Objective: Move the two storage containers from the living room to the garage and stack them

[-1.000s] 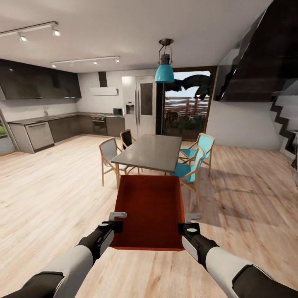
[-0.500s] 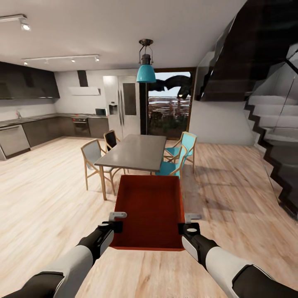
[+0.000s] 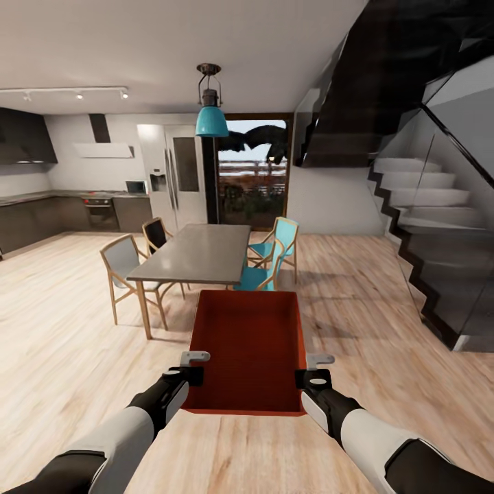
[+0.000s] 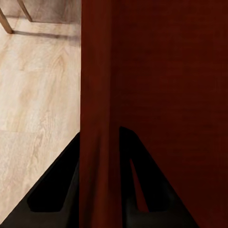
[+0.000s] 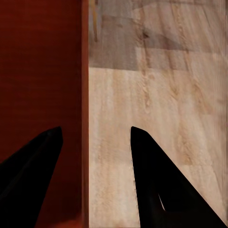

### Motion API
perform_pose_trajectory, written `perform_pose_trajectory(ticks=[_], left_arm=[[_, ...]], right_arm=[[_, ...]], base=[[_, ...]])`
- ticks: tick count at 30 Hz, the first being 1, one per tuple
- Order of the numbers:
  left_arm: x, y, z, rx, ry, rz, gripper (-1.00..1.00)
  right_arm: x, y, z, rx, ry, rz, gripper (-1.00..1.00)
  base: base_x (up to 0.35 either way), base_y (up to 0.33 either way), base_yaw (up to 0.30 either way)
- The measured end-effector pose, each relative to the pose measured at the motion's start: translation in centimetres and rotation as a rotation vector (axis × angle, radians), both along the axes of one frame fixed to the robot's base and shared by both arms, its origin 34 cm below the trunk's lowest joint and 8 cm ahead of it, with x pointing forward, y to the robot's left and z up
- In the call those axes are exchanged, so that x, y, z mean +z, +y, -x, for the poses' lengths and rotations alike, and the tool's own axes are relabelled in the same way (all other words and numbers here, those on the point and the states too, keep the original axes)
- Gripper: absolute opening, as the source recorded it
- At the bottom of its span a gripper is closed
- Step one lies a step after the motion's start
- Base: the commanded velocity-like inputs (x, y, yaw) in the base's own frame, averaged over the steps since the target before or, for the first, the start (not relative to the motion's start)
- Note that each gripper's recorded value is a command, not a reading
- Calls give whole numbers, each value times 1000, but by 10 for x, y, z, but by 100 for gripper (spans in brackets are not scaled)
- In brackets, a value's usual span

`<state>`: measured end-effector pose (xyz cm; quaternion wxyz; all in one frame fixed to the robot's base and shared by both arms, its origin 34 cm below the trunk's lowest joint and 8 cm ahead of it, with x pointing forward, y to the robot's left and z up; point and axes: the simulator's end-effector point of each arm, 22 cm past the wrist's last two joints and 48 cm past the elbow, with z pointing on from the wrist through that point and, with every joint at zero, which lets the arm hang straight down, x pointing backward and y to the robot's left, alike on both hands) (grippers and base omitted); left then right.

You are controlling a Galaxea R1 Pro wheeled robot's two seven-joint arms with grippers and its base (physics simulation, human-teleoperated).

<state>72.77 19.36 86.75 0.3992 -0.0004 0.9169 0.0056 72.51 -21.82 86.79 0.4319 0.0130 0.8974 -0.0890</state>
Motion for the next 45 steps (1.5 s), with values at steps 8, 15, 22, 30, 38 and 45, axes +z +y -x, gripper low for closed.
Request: perform_pose_trajectory(ticks=[8,15,22,30,38,45], left_arm=[[0,0,0,0,0,0,-100],[0,0,0,0,0,0,-100],[0,0,0,0,0,0,-100],[0,0,0,0,0,-1,-100],[0,0,0,-1,0,-1,-100],[0,0,0,-1,0,-1,-100]], right_arm=[[0,0,0,0,0,0,-100],[0,0,0,0,0,0,-100],[0,0,0,0,0,1,-100],[0,0,0,1,1,1,-100],[0,0,0,1,1,1,-100],[0,0,0,1,1,1,-100]], base=[[0,0,-260],[0,0,-260],[0,0,-260],[0,0,-260],[0,0,-260],[0,0,-260]])
